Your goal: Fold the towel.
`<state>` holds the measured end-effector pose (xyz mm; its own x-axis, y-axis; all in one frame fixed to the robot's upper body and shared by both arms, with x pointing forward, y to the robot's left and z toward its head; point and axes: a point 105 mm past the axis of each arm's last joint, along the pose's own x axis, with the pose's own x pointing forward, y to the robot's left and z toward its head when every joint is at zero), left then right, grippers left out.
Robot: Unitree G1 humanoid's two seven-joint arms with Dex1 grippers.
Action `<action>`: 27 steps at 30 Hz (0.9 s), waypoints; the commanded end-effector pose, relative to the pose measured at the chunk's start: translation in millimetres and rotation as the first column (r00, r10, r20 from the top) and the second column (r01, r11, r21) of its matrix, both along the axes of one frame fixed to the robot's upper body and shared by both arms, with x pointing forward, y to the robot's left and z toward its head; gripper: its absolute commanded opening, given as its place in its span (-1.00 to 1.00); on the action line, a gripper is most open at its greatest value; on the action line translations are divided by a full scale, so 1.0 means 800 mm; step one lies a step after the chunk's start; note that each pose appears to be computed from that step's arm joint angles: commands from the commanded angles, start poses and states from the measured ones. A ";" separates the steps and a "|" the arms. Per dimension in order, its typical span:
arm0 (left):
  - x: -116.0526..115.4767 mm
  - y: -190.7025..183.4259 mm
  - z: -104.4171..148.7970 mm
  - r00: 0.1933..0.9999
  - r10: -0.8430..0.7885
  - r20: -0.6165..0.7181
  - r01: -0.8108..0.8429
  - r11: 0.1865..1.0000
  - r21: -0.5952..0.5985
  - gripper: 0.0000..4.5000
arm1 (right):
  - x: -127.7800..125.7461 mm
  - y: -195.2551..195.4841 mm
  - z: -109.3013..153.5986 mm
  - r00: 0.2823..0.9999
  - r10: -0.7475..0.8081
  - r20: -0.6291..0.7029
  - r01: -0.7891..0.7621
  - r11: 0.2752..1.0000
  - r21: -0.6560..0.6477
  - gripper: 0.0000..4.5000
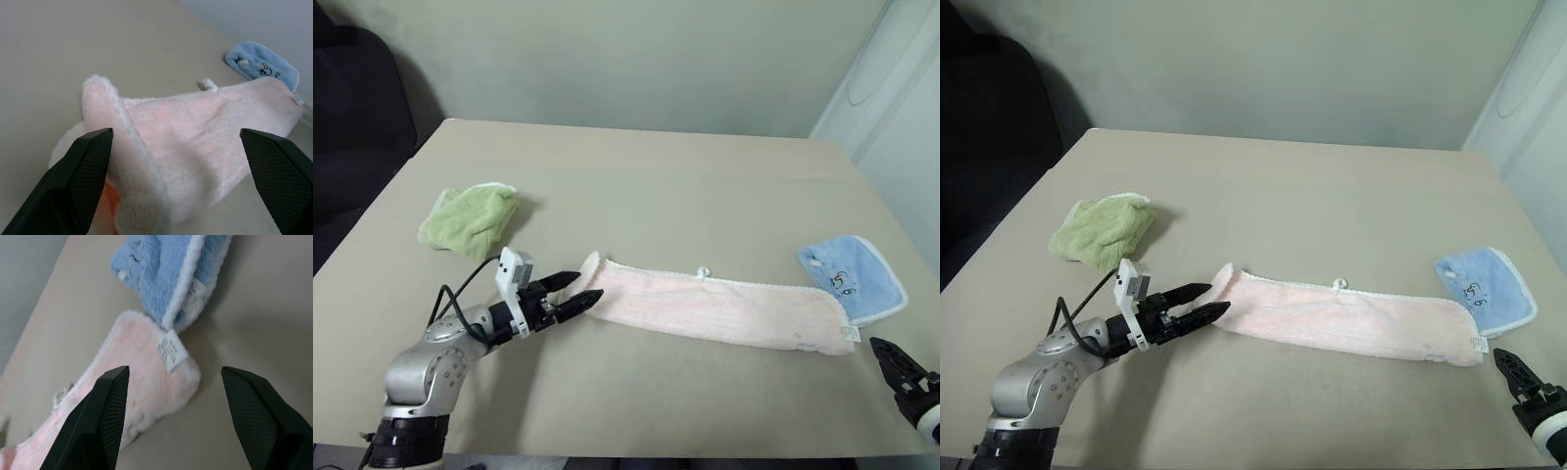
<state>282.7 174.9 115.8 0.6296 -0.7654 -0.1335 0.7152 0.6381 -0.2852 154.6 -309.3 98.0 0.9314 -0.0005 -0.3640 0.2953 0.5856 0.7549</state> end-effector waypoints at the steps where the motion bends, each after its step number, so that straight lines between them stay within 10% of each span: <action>1: -0.007 -0.002 0.014 1.000 -0.017 0.027 0.017 1.000 -0.001 1.00 | -0.004 0.014 0.023 0.998 0.047 0.045 -0.047 0.999 0.015 0.41; 27: 0.003 -0.002 0.023 0.999 -0.007 0.041 0.007 1.000 -0.002 1.00 | 0.033 0.064 -0.030 0.999 0.018 -0.044 -0.008 0.977 0.215 0.41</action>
